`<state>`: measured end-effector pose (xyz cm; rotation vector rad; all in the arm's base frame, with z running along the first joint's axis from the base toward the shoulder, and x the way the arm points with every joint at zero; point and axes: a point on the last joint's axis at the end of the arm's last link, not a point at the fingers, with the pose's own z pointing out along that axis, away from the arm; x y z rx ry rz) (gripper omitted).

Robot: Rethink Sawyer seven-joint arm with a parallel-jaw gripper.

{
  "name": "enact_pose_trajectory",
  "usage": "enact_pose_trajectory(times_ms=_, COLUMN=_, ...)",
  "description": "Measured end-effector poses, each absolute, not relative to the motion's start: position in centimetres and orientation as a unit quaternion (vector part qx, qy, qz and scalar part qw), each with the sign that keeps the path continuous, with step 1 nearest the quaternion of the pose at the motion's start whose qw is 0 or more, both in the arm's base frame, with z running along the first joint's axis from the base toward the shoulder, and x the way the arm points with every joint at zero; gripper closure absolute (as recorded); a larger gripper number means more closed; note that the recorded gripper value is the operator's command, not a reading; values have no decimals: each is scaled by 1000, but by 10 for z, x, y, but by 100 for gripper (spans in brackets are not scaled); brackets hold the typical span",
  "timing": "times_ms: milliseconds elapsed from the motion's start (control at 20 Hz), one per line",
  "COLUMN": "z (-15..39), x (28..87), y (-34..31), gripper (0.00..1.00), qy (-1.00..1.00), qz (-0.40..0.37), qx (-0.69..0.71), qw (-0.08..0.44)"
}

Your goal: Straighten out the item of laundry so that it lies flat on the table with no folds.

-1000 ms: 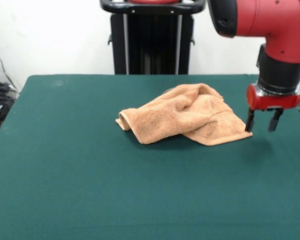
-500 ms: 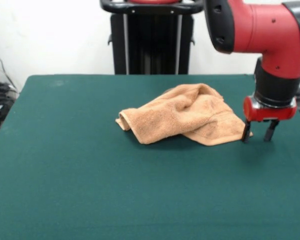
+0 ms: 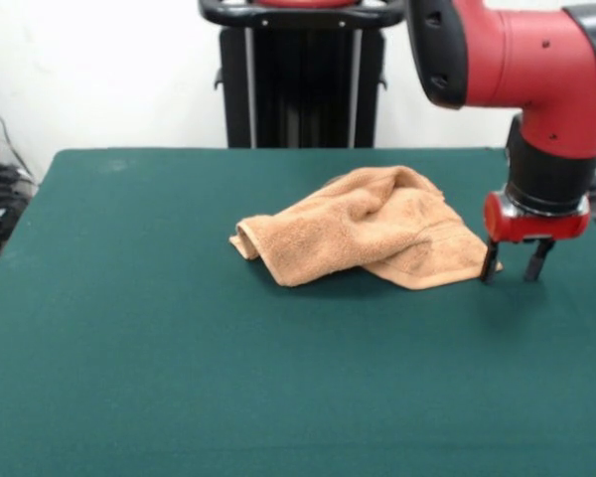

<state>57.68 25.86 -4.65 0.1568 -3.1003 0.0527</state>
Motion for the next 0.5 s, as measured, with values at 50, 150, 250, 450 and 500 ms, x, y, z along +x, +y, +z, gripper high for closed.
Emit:
enact_pose_trajectory(times_ms=50, z=-46, x=577, y=259, gripper=0, qy=-998, qz=17, qx=51, qw=18)
enact_pose_trajectory(times_ms=150, z=-46, x=576, y=259, gripper=0, qy=-998, qz=17, qx=50, qw=19)
enact_pose_trajectory(times_ms=250, z=-45, x=575, y=258, gripper=0, qy=-998, qz=17, qx=50, qw=20)
enact_pose_trajectory(times_ms=450, z=-38, x=571, y=254, gripper=0, qy=-999, qz=17, qx=46, qw=22)
enact_pose_trajectory(times_ms=500, z=-37, x=570, y=254, gripper=0, qy=-999, qz=17, qx=46, qw=22)
